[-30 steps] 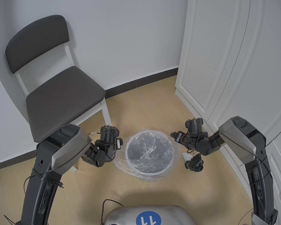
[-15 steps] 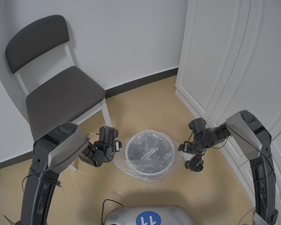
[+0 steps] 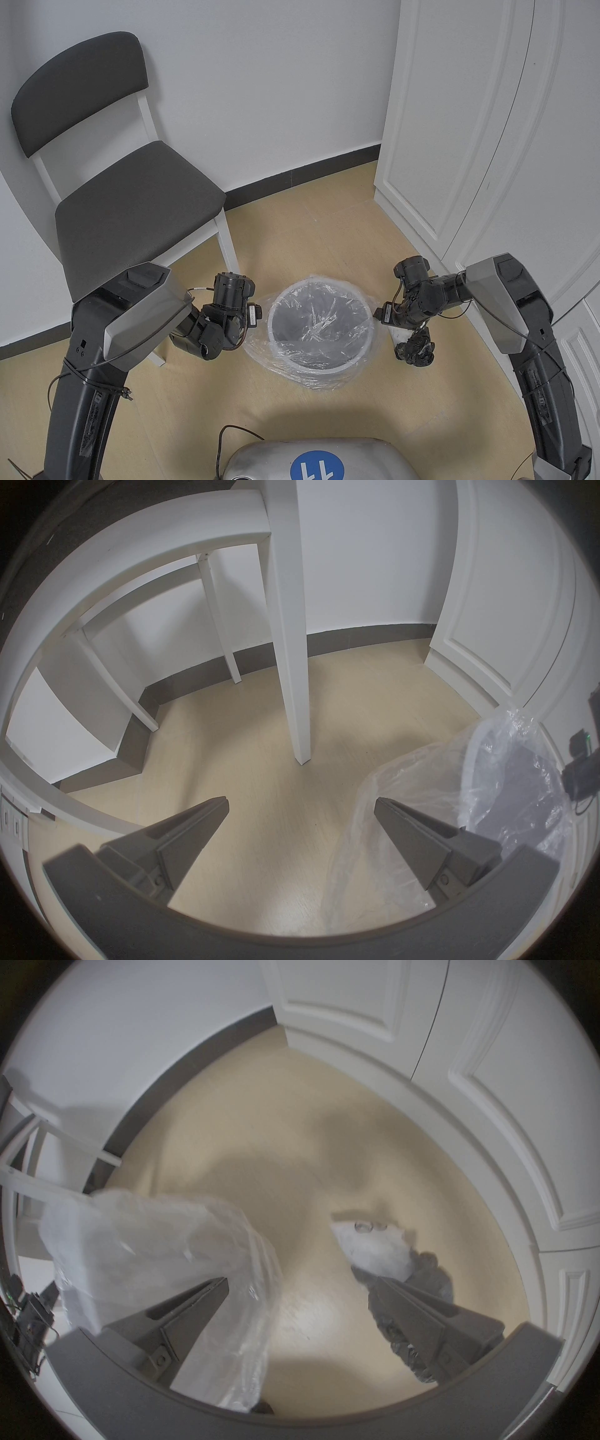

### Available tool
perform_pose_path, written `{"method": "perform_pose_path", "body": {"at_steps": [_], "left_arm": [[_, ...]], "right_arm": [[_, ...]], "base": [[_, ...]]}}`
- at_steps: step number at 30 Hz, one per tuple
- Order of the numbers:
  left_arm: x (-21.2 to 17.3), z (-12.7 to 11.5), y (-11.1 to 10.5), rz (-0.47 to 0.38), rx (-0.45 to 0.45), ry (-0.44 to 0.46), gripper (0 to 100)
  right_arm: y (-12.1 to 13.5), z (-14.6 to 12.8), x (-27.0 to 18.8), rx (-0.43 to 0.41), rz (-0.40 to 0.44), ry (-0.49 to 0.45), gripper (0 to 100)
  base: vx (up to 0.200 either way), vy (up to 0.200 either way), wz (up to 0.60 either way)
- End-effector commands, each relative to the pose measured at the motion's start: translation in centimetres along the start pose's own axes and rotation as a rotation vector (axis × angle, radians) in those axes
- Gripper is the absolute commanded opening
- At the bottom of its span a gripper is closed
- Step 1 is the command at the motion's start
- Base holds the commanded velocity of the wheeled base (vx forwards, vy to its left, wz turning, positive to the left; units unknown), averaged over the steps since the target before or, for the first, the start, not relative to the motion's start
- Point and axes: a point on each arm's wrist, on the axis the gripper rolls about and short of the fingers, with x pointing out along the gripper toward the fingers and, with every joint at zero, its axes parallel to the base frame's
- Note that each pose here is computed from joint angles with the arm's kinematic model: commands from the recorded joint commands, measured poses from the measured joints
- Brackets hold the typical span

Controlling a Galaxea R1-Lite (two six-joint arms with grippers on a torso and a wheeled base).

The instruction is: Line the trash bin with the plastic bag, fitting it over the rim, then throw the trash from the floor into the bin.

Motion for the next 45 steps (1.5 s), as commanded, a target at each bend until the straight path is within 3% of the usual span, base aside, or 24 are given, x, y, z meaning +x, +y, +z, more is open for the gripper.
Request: {"method": "perform_pose_path", "body": {"at_steps": [1, 9, 17, 20, 28, 36, 45], "left_arm": [[-0.1, -0.5, -0.3, -0.005, 0.004, 0.007, 100], [-0.2, -1.0, -0.6, -0.009, 0.016, 0.019, 100], [0.6, -2.2, -0.8, -0.024, 0.036, 0.050, 100], [1.4, -1.6, -0.6, -0.060, 0.046, 0.076, 100], [6.0, 0.4, -0.5, -0.028, 0.148, 0.054, 100], [8.2, -1.8, -0.1, -0.011, 0.198, 0.157, 100], [9.0, -3.2, 0.4, -0.029, 0.217, 0.184, 100]], "right_arm": [[-0.6, -1.5, 3.4, -0.036, 0.080, 0.043, 100], [0.1, -2.1, 4.7, -0.078, 0.133, -0.011, 100], [0.4, -1.0, 3.6, -0.015, 0.141, -0.039, 100], [0.4, -0.6, 3.2, 0.013, 0.144, -0.046, 100], [0.1, -0.1, 2.9, 0.033, 0.144, -0.059, 100], [-0.1, 0.0, 2.9, 0.038, 0.140, -0.061, 100], [-0.2, -0.1, 3.0, 0.037, 0.135, -0.060, 100]], "base": [[0.000, 0.000, 0.00], [0.000, 0.000, 0.00], [0.000, 0.000, 0.00], [0.000, 0.000, 0.00], [0.000, 0.000, 0.00], [0.000, 0.000, 0.00], [0.000, 0.000, 0.00]]}}
